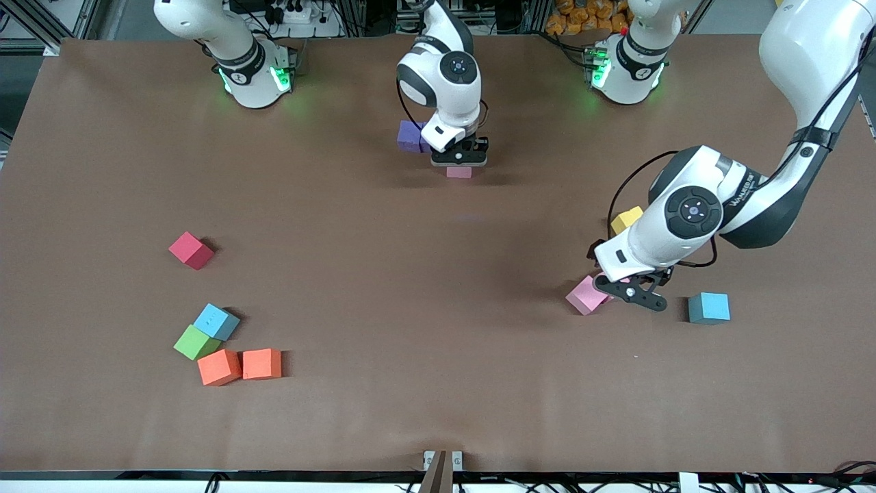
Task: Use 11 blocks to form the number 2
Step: 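Release the pink block with the right gripper while the left gripper lowers to pink, then reach the right gripper to an orange block while the left gripper grasps pink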
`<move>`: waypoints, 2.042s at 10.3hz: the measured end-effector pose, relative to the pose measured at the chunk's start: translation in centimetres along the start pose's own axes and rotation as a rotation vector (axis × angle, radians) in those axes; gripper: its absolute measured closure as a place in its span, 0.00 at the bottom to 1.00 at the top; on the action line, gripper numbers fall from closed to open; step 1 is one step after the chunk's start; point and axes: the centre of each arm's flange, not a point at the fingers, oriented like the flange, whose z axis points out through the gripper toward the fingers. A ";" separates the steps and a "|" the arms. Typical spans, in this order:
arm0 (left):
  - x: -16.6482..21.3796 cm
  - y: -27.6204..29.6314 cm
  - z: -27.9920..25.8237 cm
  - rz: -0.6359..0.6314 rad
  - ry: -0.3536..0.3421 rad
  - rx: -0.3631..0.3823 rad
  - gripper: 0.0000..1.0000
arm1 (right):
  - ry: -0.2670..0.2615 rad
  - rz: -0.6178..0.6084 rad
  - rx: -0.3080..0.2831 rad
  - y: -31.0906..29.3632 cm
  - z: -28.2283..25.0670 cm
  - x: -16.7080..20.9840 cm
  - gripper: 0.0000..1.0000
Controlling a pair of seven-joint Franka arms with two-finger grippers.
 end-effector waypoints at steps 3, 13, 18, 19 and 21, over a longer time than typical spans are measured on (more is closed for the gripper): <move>0.0 0.2 -0.1 -0.006 -0.001 -0.009 0.00 | 0.000 0.000 0.000 0.0 0.0 0.0 0.41; -1.0 1.6 -4.6 -0.016 -0.042 -0.014 0.00 | 0.020 0.003 0.047 2.8 -2.8 8.1 0.00; -1.2 0.8 -3.9 -0.004 -0.052 -0.020 0.00 | 0.052 -0.161 0.062 15.8 -5.8 23.0 0.00; -1.3 1.2 -3.4 0.009 -0.055 -0.025 0.00 | 0.059 -0.184 0.060 19.2 -6.0 25.6 0.00; -1.4 1.5 -2.4 0.065 -0.060 -0.035 0.00 | 0.071 -0.181 0.056 25.3 -6.4 29.6 0.00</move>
